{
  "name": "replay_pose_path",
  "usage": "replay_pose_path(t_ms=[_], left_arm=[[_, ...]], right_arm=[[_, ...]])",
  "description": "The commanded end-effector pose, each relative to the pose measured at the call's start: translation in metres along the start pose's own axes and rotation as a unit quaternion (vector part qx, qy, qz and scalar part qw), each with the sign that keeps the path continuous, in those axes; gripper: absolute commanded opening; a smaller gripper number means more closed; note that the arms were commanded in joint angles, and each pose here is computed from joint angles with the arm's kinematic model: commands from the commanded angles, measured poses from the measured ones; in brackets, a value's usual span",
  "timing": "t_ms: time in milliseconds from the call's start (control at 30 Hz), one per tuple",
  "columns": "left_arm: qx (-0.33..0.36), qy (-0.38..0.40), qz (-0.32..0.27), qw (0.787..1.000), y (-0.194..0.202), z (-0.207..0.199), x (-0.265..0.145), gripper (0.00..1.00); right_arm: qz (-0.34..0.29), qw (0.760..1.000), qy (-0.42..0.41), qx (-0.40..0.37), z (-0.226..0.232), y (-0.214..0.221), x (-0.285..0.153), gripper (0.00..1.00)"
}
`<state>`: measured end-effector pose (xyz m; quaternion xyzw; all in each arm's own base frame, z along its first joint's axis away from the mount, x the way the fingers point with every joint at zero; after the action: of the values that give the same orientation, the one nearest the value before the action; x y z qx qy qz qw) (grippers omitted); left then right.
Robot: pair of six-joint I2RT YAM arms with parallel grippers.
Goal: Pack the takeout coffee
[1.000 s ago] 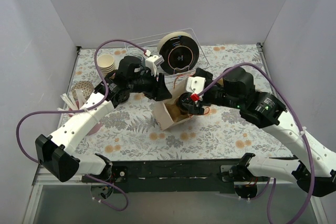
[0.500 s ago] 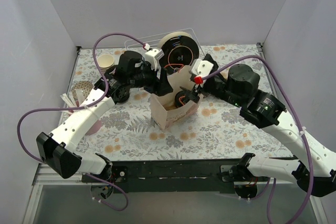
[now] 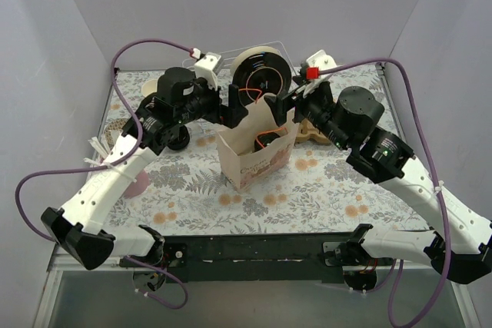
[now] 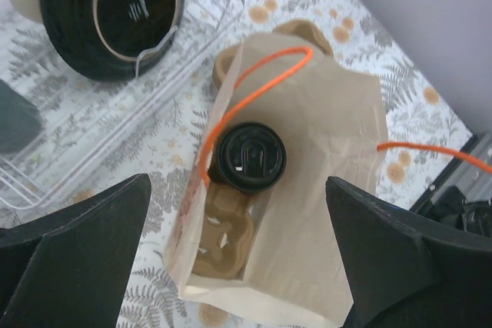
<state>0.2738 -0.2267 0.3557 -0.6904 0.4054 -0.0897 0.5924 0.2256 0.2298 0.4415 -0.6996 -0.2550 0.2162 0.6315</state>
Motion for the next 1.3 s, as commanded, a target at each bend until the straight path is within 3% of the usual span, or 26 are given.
replay_pose_path(t_ms=[0,67,100,267,367,433,467,500,533,600,700,733,900,933,1067,1267], left_arm=[[-0.008,-0.033,-0.136,0.99,-0.052,-0.003,-0.044,0.98],[-0.057,-0.058,-0.161,0.984,-0.061,-0.002,-0.06,0.98],[-0.062,-0.081,-0.16,0.982,-0.063,0.003,-0.063,0.98],[-0.11,-0.178,-0.158,0.965,-0.067,0.022,-0.088,0.98],[-0.142,-0.306,-0.183,0.923,-0.058,0.052,-0.129,0.98],[-0.172,-0.375,-0.212,0.886,-0.058,0.065,-0.161,0.87],[-0.174,-0.416,-0.177,0.875,-0.04,0.072,-0.172,0.84],[-0.192,-0.43,-0.184,0.863,-0.044,0.07,-0.187,0.81],[-0.204,-0.47,-0.139,0.848,-0.023,0.077,-0.189,0.8],[-0.185,-0.487,-0.083,0.849,0.0,0.083,-0.183,0.8],[-0.195,-0.512,-0.064,0.834,0.029,0.095,-0.19,0.77],[-0.193,-0.532,-0.044,0.823,0.046,0.104,-0.187,0.74],[-0.192,-0.606,0.007,0.772,0.094,0.135,-0.185,0.76],[-0.192,-0.613,0.005,0.766,0.099,0.139,-0.183,0.75],[-0.165,-0.596,-0.009,0.785,0.099,0.145,-0.17,0.7],[-0.136,-0.622,0.003,0.771,0.107,0.157,-0.165,0.62]], right_arm=[[-0.024,0.991,0.044,0.122,-0.008,-0.029,-0.008,0.88],[0.01,0.987,0.052,0.149,-0.007,-0.024,-0.01,0.89],[0.024,0.986,0.052,0.159,-0.006,-0.022,-0.011,0.99],[0.078,0.974,0.081,0.195,-0.009,-0.015,-0.021,0.99],[0.083,0.97,0.084,0.212,-0.009,-0.015,-0.029,0.99],[0.095,0.971,0.071,0.209,-0.005,-0.012,-0.03,0.99],[0.102,0.972,0.056,0.205,-0.001,-0.01,-0.031,0.98],[0.111,0.972,0.049,0.203,0.001,-0.007,-0.033,0.95],[0.118,0.972,0.031,0.203,0.006,-0.006,-0.034,0.95],[0.123,0.972,0.011,0.202,0.01,-0.003,-0.039,0.92],[0.131,0.97,-0.009,0.203,0.016,0.007,-0.047,0.9],[0.131,0.97,-0.01,0.205,0.016,0.01,-0.048,0.89],[0.123,0.971,0.001,0.204,0.011,0.02,-0.062,0.89],[0.121,0.973,0.004,0.198,0.009,0.02,-0.063,0.88],[0.122,0.974,0.016,0.191,0.005,0.02,-0.066,0.88],[0.121,0.974,0.011,0.193,0.006,0.015,-0.061,0.86]])
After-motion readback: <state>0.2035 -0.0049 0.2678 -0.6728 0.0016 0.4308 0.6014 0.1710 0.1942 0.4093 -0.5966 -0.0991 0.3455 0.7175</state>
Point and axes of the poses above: each gripper's point midway between its finger pads, its own x axis out along the fingers, its own z axis along the line the jaws close on, y = z × x, the point moved 4 cm from there along -x, back along the fingers, and after that the axes turned 1 degree about -x, right-handed, at the moved point
